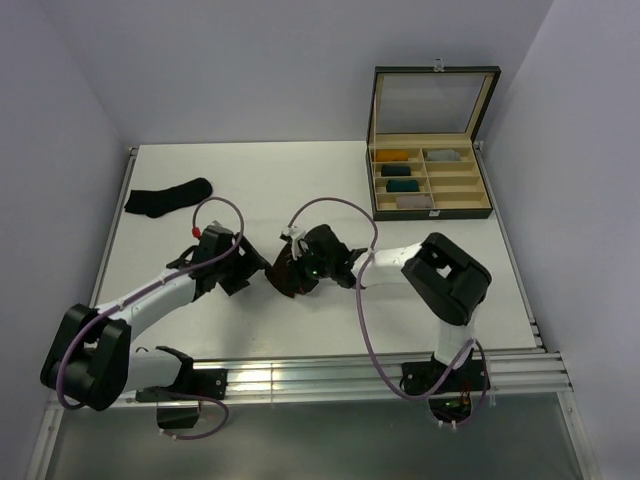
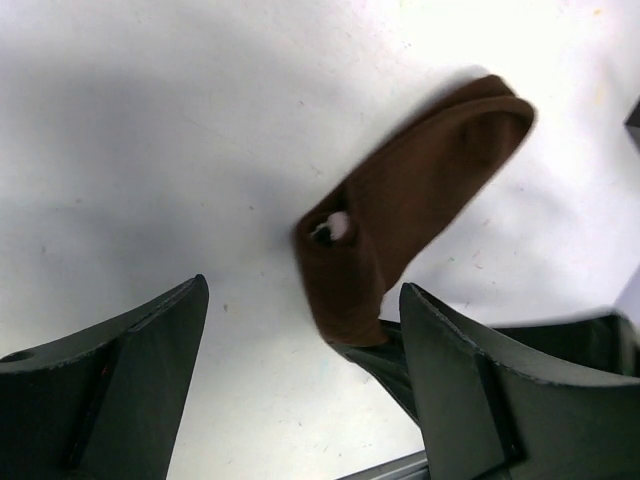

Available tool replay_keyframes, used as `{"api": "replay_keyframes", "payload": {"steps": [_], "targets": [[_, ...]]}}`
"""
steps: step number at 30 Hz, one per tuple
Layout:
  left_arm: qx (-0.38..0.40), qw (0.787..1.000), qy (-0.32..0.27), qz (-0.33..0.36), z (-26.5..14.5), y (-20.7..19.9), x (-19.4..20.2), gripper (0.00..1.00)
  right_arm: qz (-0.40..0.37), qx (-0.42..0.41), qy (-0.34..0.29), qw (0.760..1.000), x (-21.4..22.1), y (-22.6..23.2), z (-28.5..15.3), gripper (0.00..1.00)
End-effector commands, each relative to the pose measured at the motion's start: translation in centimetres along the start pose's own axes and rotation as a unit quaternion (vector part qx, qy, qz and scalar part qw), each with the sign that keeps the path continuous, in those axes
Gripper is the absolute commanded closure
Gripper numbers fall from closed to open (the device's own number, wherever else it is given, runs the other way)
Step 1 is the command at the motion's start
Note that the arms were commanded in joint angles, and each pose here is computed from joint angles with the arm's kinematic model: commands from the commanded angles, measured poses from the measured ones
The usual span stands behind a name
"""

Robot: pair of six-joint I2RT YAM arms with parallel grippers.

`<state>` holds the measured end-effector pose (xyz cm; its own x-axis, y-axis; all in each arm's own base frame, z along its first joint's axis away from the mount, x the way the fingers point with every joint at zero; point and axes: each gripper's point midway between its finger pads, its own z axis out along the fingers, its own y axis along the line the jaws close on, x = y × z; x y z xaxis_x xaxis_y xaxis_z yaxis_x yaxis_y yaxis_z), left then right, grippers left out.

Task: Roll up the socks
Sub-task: Roll the sock at the center of the board.

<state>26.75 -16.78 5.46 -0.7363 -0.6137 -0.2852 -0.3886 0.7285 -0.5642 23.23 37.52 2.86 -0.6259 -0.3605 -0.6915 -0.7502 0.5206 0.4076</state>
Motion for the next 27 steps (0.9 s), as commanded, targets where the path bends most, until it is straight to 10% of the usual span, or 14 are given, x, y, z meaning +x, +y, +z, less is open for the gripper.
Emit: {"api": "replay_keyframes", "payload": {"steps": [1, 19, 27], "targets": [[0.054, 0.998, -0.026, -0.024, -0.6, -1.8, -0.8, 0.17, 0.078, -0.141, 0.051, 0.986, 1.2, 3.1, -0.8, 1.00], [0.061, 0.997, 0.003, -0.046, 1.8, -0.2, 1.9, 0.26, 0.197, -0.196, 0.091, 0.956, 0.5, 0.2, 0.4, 1.00], [0.002, 0.998, -0.008, -0.057, 2.7, 2.5, 2.1, 0.45, 0.219, -0.195, 0.099, 0.951, 0.6, -0.2, 0.6, 1.00]]}}
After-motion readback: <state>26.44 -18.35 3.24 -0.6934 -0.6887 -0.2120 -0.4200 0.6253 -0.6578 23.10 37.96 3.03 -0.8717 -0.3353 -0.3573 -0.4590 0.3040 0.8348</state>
